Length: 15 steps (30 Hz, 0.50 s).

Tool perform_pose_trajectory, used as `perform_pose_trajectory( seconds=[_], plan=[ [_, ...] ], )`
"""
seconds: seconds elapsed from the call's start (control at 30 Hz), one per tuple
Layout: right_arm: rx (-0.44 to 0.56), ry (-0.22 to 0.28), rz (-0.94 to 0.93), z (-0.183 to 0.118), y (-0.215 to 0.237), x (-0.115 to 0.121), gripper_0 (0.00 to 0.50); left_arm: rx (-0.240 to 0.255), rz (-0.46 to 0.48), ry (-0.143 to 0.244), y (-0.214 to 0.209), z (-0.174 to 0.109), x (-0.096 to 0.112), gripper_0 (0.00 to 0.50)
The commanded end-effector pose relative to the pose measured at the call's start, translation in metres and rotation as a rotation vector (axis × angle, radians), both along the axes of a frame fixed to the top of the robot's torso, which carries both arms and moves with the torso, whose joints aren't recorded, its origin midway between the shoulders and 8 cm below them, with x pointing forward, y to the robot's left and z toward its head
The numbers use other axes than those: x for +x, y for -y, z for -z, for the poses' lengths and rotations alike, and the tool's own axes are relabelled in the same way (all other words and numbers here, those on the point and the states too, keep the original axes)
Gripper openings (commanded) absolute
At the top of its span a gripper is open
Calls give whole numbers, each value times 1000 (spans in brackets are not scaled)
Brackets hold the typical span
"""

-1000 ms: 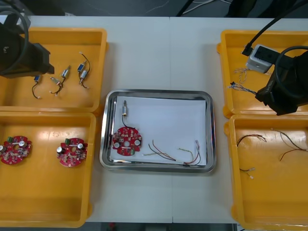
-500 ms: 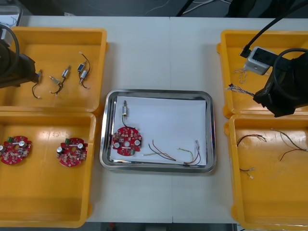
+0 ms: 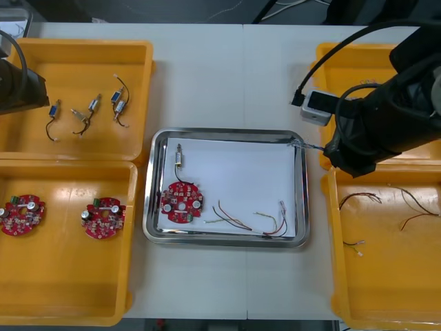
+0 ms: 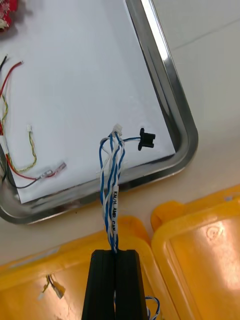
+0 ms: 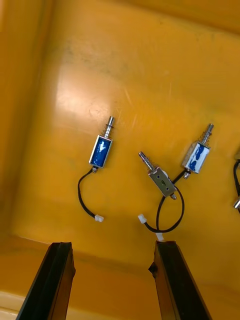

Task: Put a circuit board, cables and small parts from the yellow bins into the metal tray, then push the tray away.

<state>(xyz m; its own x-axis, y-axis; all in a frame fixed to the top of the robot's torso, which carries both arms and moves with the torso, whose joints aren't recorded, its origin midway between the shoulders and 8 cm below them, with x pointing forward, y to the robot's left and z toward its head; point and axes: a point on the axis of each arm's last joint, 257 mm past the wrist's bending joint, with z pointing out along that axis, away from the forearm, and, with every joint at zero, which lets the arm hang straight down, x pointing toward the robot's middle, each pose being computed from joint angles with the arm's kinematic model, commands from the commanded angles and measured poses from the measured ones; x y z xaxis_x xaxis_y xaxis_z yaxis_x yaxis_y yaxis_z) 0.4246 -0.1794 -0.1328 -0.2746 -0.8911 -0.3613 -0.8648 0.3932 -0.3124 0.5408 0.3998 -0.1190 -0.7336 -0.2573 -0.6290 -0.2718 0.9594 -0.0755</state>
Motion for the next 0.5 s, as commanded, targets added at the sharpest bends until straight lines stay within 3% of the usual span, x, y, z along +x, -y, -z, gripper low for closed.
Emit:
perform_pose_trajectory(
  seconds=[0.03,0.37,0.5],
  plan=[
    [0,35,-79,-6,-40,15,0,113,47,6,-21,-11,-1,468],
    [-39,80,-164,16,-88,48,0,117,65,16,-17,-12,2,468],
    [-60,89,-191,27,-103,59,0,126,81,48,-14,-16,10,465]
  ],
)
